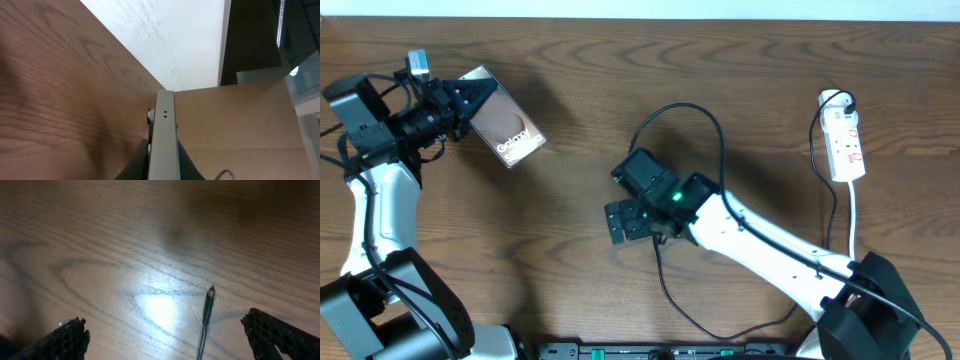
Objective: Plug charger to phone and switch on socket
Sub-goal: 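Lower the right gripper onto the black USB-C cable end and grasp it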
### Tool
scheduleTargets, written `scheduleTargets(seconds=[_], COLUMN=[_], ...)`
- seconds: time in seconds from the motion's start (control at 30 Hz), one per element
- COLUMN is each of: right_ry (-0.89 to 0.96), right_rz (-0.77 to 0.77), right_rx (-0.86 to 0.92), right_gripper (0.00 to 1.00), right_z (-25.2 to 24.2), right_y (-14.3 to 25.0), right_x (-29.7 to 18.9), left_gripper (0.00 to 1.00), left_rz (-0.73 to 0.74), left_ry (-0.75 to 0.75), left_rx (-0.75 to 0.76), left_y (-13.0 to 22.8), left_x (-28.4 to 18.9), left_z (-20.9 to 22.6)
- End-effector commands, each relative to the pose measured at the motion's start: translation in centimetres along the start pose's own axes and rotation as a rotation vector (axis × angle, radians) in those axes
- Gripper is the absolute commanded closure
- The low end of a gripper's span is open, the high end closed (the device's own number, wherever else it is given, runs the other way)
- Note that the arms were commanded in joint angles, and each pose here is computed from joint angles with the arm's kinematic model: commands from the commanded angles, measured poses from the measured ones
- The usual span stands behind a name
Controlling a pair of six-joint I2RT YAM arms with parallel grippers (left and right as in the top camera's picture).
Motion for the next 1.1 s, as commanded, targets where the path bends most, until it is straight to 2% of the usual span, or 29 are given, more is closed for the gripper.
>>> scheduleTargets(seconds=[0.0,0.13,0.3,0.7,0.97,1.07], right_ry=[0.116,0.162,0.195,0.231,0.245,0.252], right_rz=[-0.093,-0.053,0.108,0.180,0.187,0.192], right_rx=[0.096,0.180,0.199,0.248,0.262,0.264], right_gripper=[0.01,0.02,0.02,0.21,0.44,0.48], right_z=[-0.7,-1.2,-1.7,-2.7,-2.9,-3.0], right_y=[0.0,0.4,2.2,2.7,2.8,2.9], right_x=[1.2,3.3,7.0,7.1,7.2,7.4], left_gripper=[0.93,0.93,0.93,0.93,0.92,0.93], left_rz=[0.014,0.015,0.015,0.015,0.015,0.015], left_ry=[0.033,0.032,0.033,0.032,0.032,0.032], left_rx=[0.019,0.017,0.030,0.032,0.034,0.033], left_y=[0.0,0.1,0.1,0.1,0.1,0.1], left_x=[-0.2,-0.1,-0.1,-0.1,-0.1,-0.1], left_z=[-0.4,-0.3,-0.3,-0.3,-0.3,-0.3])
Point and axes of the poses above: each gripper's point midway between its finger pads, its own x axis out along the fingers, its own z axis along the line the jaws close on, y = z × x, the point moved 7 cm from there along -x, back along the fingers, and after that the axes turned 15 degrees about x, right-handed, at the moved point
